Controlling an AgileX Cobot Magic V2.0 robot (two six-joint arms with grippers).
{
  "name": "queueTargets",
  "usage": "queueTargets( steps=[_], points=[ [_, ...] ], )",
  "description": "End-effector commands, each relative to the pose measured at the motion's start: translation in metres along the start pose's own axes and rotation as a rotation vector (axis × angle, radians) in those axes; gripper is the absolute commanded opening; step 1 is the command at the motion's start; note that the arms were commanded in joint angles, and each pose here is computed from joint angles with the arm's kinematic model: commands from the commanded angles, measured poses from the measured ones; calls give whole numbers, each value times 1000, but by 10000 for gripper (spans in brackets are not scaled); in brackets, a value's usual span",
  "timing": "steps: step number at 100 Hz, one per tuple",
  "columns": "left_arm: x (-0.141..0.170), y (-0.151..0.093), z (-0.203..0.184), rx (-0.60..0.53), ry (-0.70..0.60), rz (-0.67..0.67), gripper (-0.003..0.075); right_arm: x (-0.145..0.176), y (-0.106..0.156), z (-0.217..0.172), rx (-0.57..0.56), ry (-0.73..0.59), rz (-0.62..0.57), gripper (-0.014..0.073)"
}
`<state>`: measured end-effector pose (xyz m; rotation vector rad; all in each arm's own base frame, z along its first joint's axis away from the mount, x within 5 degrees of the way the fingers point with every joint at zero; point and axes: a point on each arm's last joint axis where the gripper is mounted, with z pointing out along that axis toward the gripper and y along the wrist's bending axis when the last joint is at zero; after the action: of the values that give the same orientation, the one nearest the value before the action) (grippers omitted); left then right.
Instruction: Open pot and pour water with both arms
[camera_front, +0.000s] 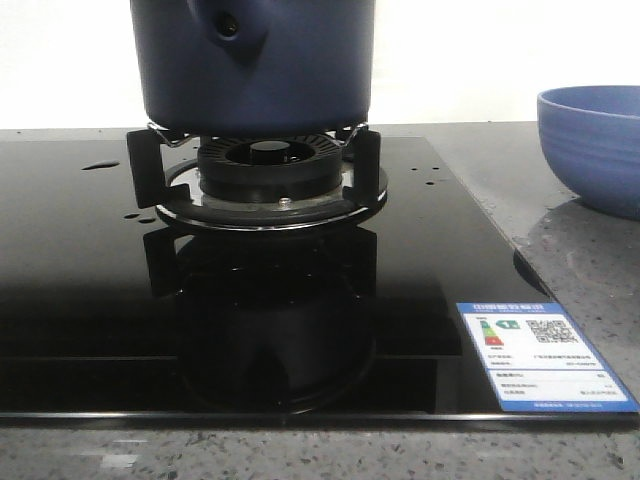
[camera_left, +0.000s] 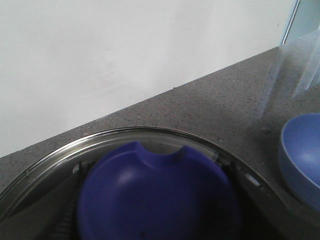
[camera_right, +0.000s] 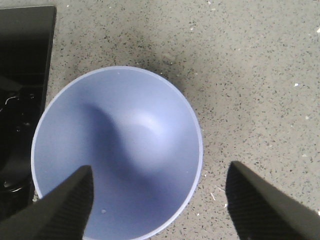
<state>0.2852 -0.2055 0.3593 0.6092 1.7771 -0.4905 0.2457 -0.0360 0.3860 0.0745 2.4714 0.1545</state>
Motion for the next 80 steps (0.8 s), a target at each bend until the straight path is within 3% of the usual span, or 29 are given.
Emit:
queueTargets(
  steps=[1,12,27,35,50,64,75,80],
  points=[
    [-27,0,-15,-32,-128,-7,380,-8,4,-18,2,-99,-10,498],
    [-27,0,-15,-27,-118,-7,415,-8,4,-18,1,-97,-10,498],
    [-27,6,-16,-40,-117,-6,582,-8,4,-18,1,-97,-10,498],
    [-31,10,-23,-48,-126,-11,614,-8,4,-18,1,-97,-10,498],
    [-45,18,-47,-74,-180,-11,595,-8,5,-18,-18,-101,-1,498],
    [-60,26,-79,-101,-239,-9,539,-11,14,-19,-111,-135,0,489],
    [-70,33,-105,-132,-283,-6,412,-17,23,-21,-218,-197,18,412],
    [-72,35,-115,-142,-291,-4,325,-20,27,-23,-263,-231,17,330]
  ],
)
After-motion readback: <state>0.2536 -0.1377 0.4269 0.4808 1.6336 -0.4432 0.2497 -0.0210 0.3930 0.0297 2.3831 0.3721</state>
